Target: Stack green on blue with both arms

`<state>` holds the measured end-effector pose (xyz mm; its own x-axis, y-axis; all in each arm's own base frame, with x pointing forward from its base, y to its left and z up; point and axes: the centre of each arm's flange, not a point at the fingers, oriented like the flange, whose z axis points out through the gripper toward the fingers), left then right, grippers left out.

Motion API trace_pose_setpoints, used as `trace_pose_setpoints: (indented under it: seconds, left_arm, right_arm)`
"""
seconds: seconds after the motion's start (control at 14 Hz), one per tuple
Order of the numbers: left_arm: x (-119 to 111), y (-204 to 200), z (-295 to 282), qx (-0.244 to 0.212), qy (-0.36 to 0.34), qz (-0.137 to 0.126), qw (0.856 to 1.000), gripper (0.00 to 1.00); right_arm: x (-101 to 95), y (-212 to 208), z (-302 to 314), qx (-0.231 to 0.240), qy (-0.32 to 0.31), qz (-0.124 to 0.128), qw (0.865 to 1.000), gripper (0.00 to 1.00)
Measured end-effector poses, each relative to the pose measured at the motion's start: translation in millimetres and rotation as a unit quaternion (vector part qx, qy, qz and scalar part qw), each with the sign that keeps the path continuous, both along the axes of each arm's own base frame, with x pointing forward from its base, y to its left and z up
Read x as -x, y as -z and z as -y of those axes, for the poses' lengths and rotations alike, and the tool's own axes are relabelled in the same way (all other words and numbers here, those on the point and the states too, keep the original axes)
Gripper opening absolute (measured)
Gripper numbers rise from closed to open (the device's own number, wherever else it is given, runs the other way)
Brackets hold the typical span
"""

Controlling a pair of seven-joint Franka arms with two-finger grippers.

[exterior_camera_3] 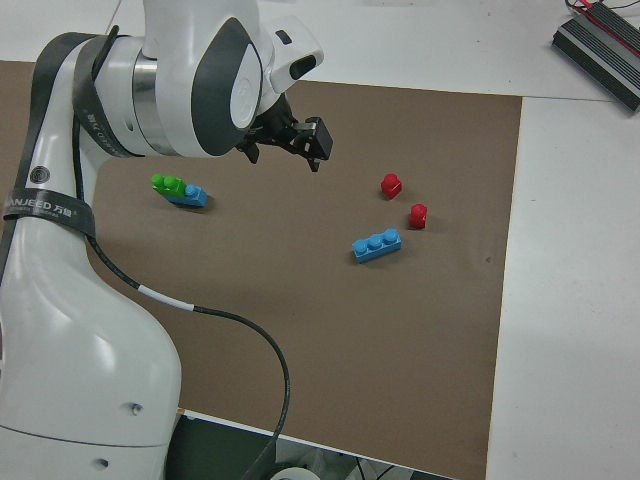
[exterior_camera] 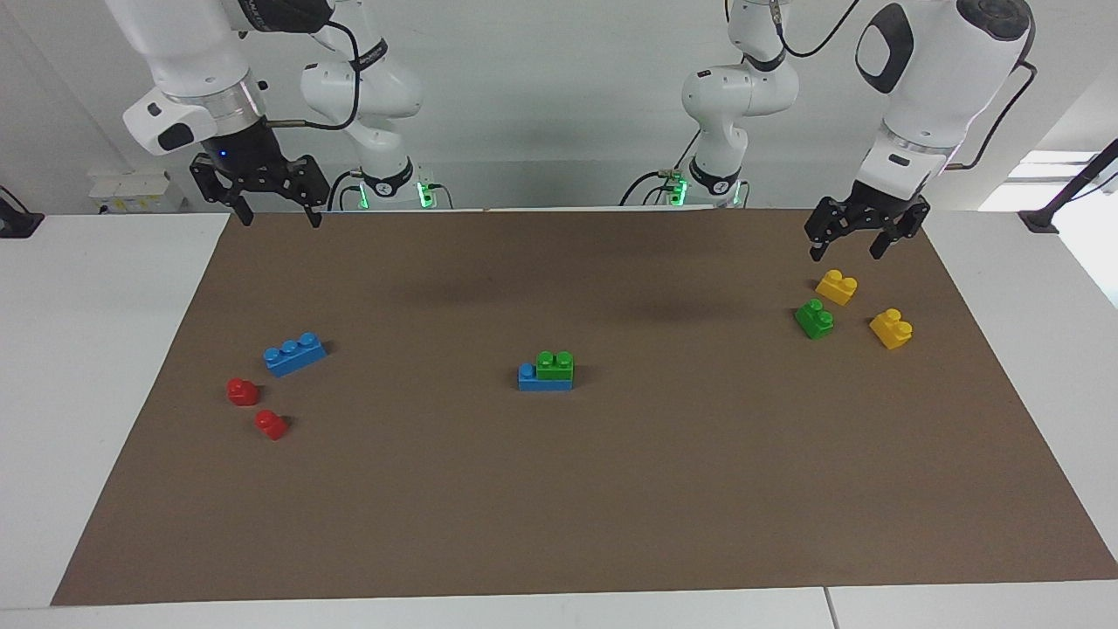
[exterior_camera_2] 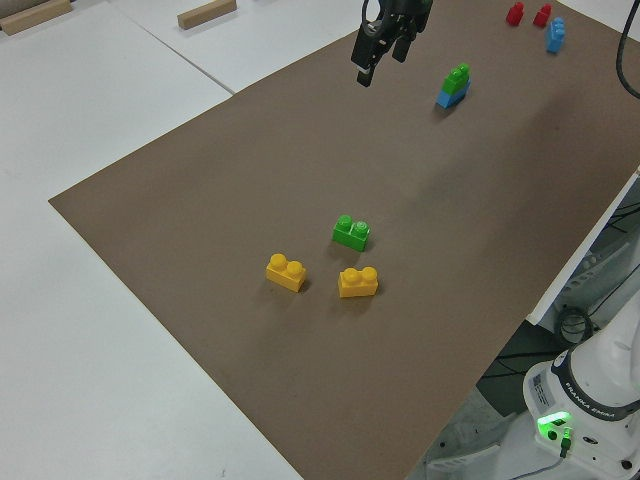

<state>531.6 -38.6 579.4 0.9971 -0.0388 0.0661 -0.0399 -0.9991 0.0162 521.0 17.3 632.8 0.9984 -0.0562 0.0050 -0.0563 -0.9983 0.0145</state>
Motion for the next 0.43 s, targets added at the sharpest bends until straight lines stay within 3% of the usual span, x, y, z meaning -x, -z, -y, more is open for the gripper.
trace_pose_setpoints:
  seconds: [0.43]
  left_arm:
    - [4.2, 3.6, -0.5, 0.0, -0.001, -0.018, 1.0, 1.0]
  right_arm:
    - [0.6, 0.5, -0.3, 0.0, 0.0, -0.003, 1.0, 1.0]
